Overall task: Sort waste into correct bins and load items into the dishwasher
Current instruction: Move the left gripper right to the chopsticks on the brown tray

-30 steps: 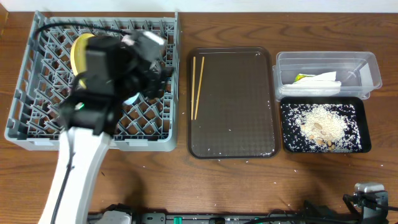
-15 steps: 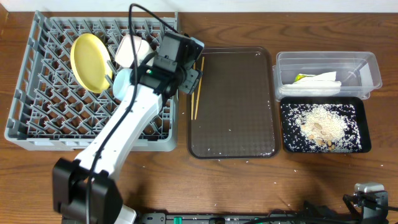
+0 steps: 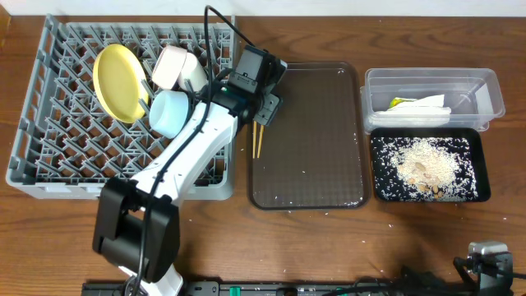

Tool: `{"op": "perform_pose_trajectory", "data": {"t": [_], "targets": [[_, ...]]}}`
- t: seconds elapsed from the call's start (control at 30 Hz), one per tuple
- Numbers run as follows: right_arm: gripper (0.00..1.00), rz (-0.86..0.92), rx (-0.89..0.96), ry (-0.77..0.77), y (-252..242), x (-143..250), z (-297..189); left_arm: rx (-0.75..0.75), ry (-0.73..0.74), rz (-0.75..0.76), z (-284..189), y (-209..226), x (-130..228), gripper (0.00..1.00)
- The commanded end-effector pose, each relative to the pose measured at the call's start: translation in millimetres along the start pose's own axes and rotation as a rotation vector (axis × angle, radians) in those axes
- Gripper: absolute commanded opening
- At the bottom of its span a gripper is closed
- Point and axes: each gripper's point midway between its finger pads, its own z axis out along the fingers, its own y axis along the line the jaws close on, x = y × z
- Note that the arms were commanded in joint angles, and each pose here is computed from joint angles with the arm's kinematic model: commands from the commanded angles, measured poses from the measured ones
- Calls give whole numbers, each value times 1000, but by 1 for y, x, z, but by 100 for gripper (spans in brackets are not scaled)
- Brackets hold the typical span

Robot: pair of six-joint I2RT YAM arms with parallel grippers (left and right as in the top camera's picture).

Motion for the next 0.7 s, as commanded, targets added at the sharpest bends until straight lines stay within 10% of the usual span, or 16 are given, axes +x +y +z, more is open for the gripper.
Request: {"op": "perform_pose_trajectory", "data": {"t": [0.0, 0.67], "targets": [[99, 18, 15, -4, -2, -1, 0, 15, 15, -31, 13, -3, -1, 66], [99, 19, 17, 3, -2, 1, 0, 55, 169, -45, 73, -16, -1, 66]]}}
